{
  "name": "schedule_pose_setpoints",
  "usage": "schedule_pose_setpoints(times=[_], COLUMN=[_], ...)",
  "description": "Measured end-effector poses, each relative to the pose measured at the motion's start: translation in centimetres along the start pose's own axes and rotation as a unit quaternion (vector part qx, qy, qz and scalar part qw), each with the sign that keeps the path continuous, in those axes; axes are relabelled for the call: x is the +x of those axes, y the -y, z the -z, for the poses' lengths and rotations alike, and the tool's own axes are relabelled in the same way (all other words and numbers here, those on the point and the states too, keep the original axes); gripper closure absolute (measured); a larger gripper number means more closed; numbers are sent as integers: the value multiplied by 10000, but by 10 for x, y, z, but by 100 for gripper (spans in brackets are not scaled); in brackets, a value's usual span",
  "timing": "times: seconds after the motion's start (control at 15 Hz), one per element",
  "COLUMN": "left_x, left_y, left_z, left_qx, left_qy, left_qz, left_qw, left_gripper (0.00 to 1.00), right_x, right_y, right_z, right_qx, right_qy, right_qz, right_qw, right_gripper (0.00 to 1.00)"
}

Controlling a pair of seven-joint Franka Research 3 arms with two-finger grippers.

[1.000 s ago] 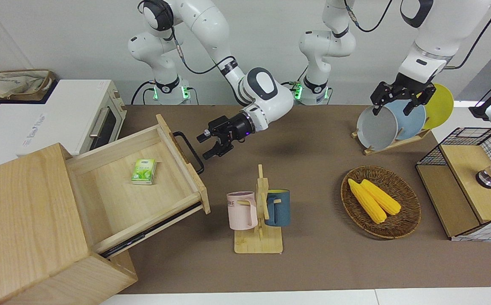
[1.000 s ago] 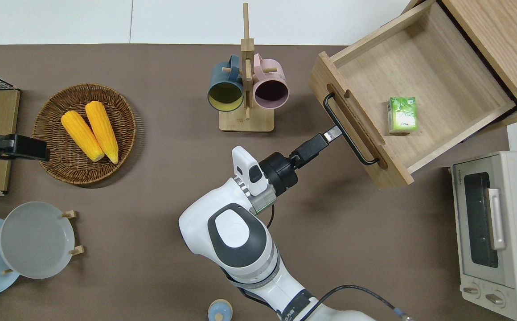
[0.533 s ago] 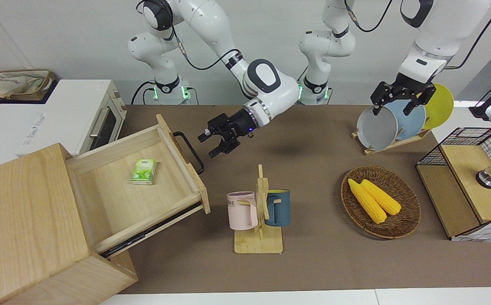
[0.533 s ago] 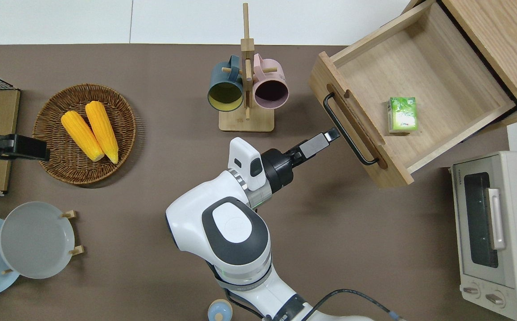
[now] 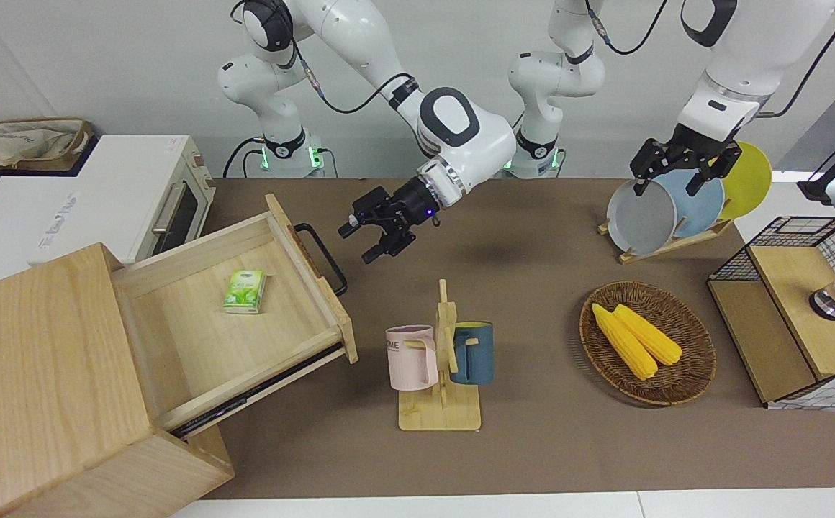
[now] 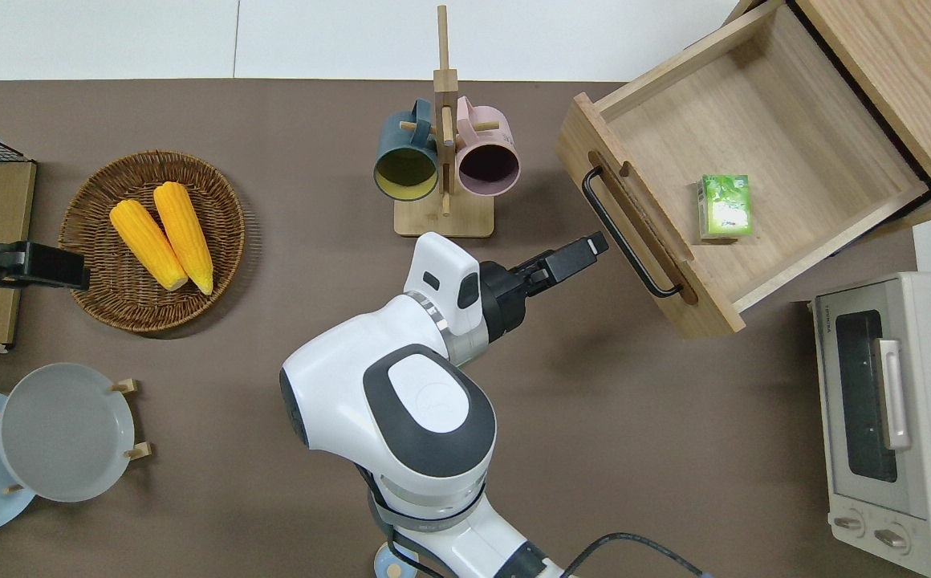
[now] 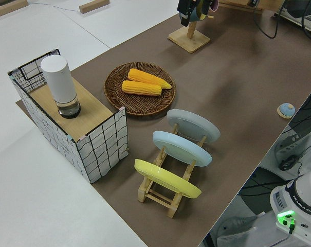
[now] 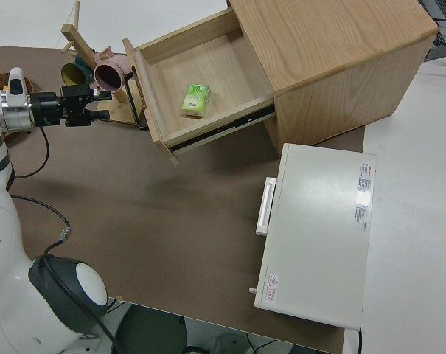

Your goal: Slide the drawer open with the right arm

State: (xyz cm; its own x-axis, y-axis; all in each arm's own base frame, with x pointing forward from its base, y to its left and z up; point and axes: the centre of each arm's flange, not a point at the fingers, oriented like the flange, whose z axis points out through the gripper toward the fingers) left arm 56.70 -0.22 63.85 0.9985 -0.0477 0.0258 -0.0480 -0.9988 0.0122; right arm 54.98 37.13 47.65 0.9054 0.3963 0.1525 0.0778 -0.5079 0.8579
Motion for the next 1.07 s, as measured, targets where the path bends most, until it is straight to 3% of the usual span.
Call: schedule_pose_setpoints(times=[0.33, 0.53, 0.8, 1.07], left_x=[0, 0, 0, 0], left_y=[0, 0, 0, 0], left_z=[0, 0, 0, 0], left_qx=[0, 0, 0, 0], left_qy=[0, 0, 0, 0], left_qz=[0, 0, 0, 0], left_qw=[10000, 10000, 10000, 10000], left_gripper=[0, 0, 0, 0], right_x=[-2, -9, -20, -33], right_y=[-65, -112, -160, -203], right_z=[-6, -15, -31, -57], right_qx=[947, 1648, 2454, 3251], right_qy=[310, 601, 955, 1195], right_qz=[-197, -455, -864, -916], right_qw=[9948, 9834, 9608, 9336], right_gripper=[2, 2, 1, 1])
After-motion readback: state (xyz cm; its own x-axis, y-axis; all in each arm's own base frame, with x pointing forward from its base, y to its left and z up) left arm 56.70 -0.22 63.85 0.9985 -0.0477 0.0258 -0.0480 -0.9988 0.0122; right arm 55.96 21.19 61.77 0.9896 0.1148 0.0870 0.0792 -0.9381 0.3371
